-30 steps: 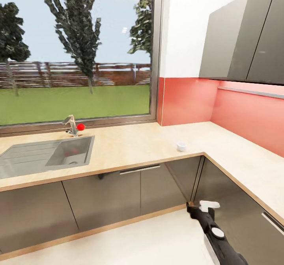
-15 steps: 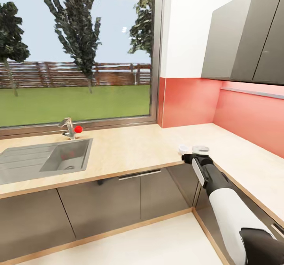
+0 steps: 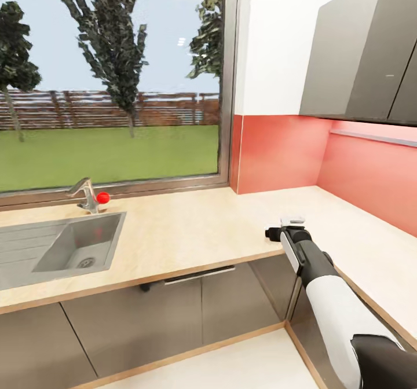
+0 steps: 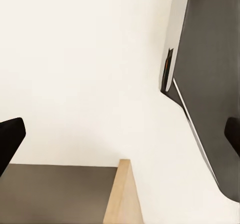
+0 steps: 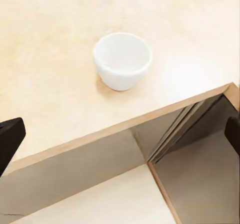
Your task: Set up a coffee station on the kitchen countertop: keep the coffee maker on the countertop, move the bottle of coffee from the kitchen shelf to the counter next to the coffee maker, place a paper coffee filter on top of the coffee maker, put the saucer next to the coffee maker with the coffee cup on the saucer, and place the electric kettle next to the coffee maker.
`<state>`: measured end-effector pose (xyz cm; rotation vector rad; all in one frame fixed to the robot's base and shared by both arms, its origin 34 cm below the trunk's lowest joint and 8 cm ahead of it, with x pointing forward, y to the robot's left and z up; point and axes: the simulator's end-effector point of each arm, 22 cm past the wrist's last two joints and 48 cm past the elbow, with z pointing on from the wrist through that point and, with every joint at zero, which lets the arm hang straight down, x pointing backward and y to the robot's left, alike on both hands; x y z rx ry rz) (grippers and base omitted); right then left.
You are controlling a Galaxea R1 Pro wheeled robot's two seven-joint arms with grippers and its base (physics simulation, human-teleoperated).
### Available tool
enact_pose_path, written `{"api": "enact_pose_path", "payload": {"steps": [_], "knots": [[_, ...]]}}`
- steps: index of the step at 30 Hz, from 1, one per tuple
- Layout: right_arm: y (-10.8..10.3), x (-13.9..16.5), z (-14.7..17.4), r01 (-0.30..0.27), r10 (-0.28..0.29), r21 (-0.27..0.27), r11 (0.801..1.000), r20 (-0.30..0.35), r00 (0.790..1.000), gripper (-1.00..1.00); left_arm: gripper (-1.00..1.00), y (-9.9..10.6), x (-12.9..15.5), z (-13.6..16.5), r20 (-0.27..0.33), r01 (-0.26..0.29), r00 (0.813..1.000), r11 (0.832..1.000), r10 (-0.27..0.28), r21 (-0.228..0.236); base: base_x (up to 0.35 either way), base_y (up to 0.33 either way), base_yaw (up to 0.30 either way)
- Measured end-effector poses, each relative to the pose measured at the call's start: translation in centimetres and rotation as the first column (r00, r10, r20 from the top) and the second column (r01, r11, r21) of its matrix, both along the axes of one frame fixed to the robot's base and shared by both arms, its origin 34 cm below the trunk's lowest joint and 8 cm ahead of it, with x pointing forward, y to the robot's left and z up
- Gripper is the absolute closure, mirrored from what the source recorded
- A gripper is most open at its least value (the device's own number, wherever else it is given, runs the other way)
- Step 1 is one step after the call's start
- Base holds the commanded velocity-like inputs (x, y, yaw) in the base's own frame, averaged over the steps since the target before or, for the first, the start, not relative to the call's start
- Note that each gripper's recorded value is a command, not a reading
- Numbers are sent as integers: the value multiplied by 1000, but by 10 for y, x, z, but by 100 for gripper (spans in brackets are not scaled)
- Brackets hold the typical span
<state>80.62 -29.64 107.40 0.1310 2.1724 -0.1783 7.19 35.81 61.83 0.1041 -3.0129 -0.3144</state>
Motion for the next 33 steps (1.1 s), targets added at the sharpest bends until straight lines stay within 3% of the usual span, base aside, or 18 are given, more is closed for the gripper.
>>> {"api": "enact_pose_path", "payload": {"steps": [19,25,33], "knots": [[0,-2,-6,-1,1,1,1000,-13,1000,-100,-100,-1,-1,0,-2,-1,1000,1000,1,-1,265,-193,0],[-2,-2,-9,1,-1,-2,1000,-18,1000,-100,-100,-1,-1,0,-1,-2,1000,1000,2,-1,55,-22,0],[0,-10,-32,-1,1,-1,1000,-74,997,-100,-100,-1,-4,0,-6,-3,1000,1000,3,-1,3,-1,0]]}}
